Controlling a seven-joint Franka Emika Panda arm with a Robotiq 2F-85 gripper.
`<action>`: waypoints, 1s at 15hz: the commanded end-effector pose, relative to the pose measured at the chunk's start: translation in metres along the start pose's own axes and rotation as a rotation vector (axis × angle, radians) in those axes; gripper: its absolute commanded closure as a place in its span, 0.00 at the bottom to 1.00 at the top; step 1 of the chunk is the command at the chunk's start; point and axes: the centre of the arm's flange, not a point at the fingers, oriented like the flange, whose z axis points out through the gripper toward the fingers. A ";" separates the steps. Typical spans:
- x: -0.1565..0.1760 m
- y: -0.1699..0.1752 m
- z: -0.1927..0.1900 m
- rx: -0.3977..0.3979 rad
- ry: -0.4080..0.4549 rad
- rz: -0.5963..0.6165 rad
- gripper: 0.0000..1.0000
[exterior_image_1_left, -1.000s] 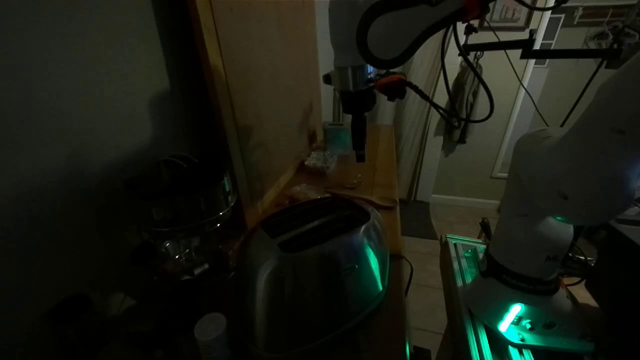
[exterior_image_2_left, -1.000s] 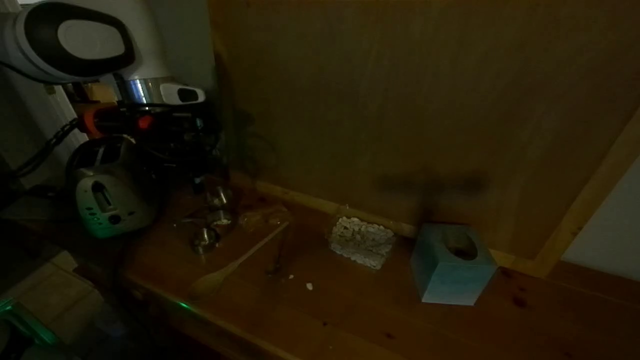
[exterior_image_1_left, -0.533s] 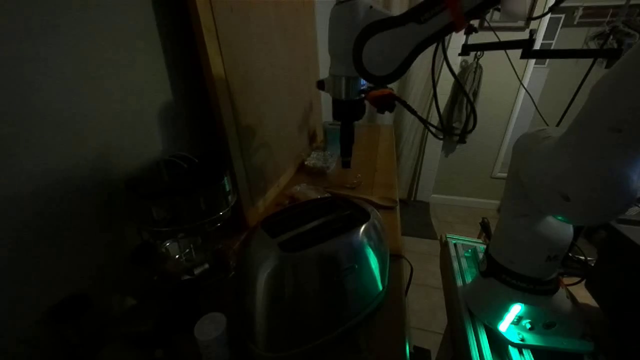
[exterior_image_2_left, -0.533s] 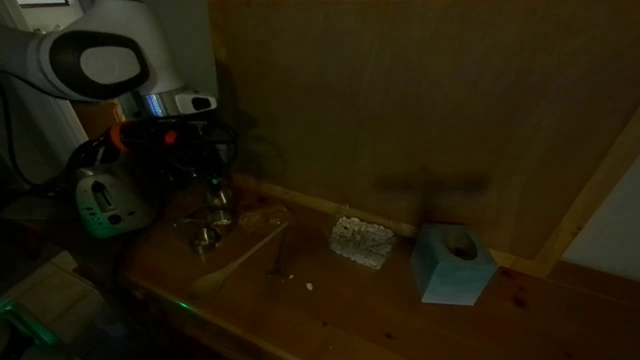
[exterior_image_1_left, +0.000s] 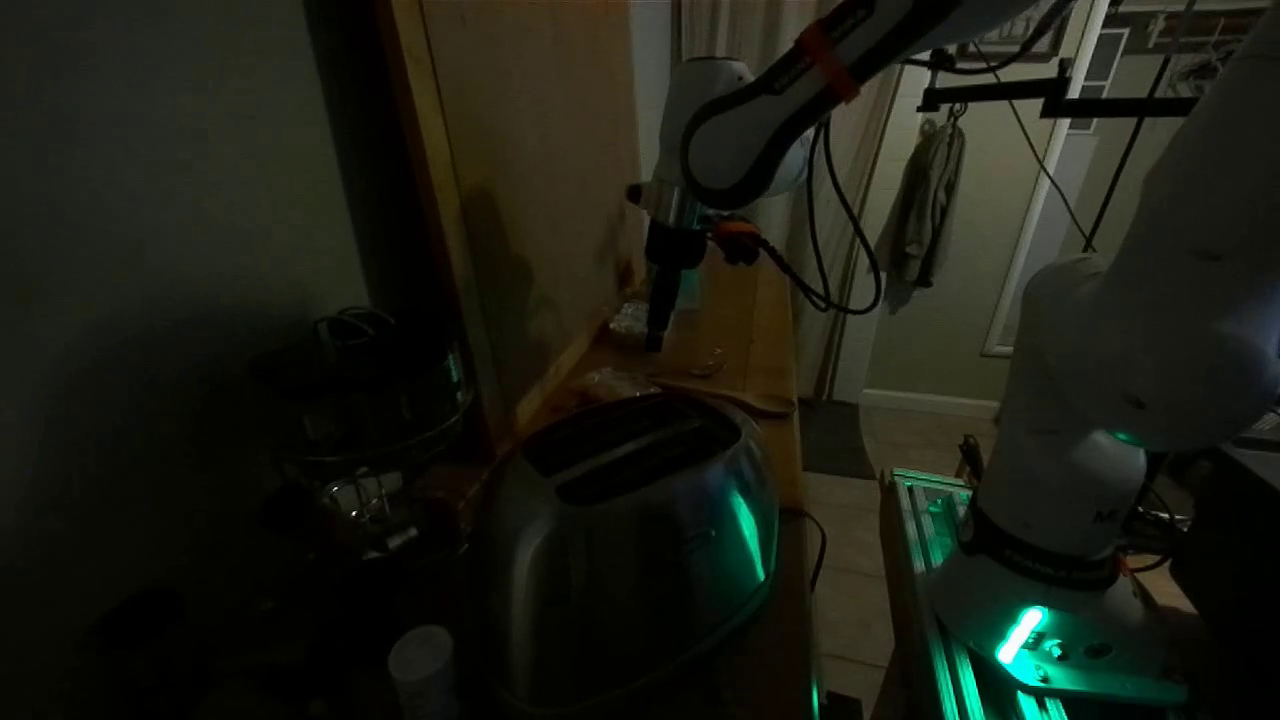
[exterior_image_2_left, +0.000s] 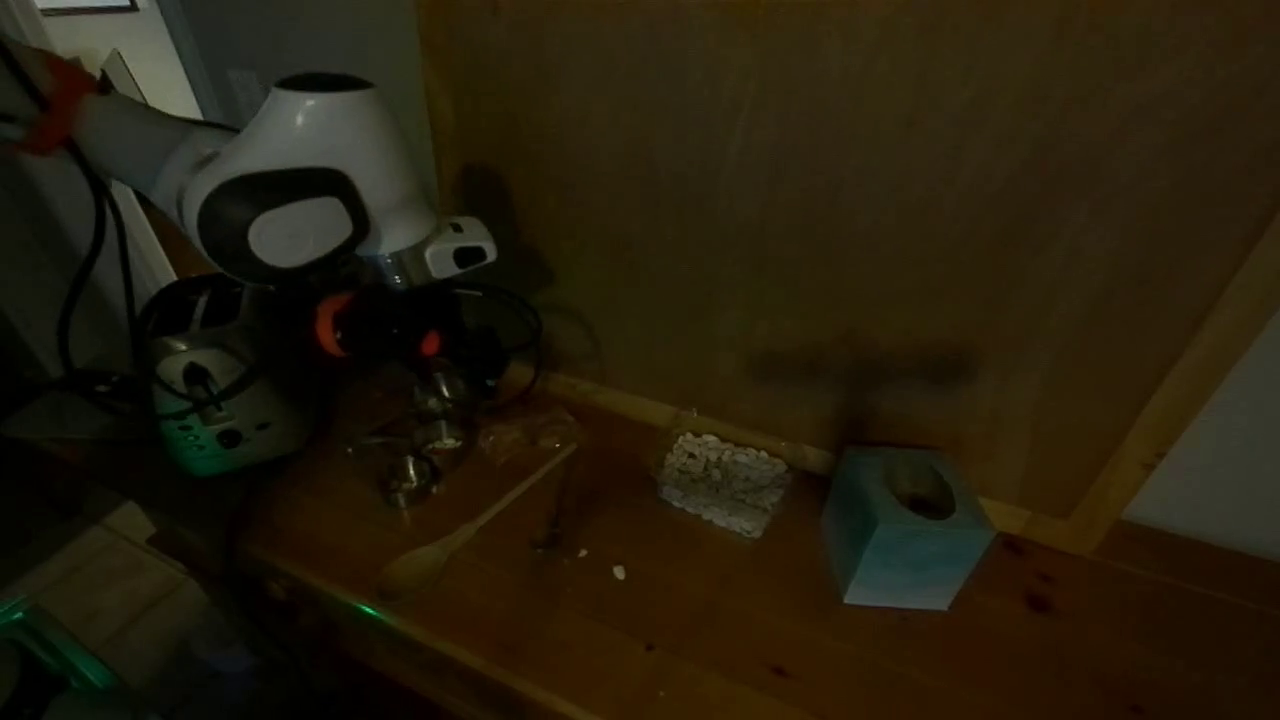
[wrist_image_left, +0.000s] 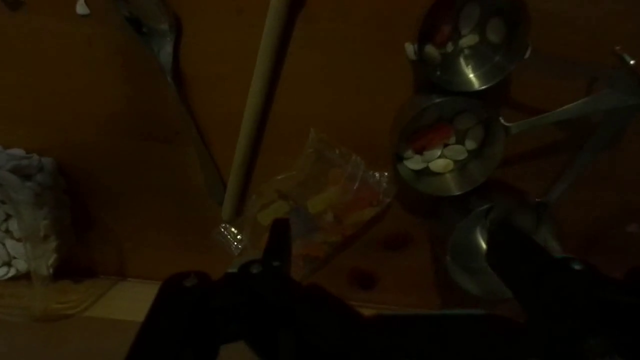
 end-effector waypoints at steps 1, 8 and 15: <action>0.001 0.000 0.001 0.001 -0.001 0.000 0.00; 0.011 -0.001 0.031 -0.008 0.060 0.110 0.00; 0.022 0.003 0.065 -0.026 0.088 0.199 0.00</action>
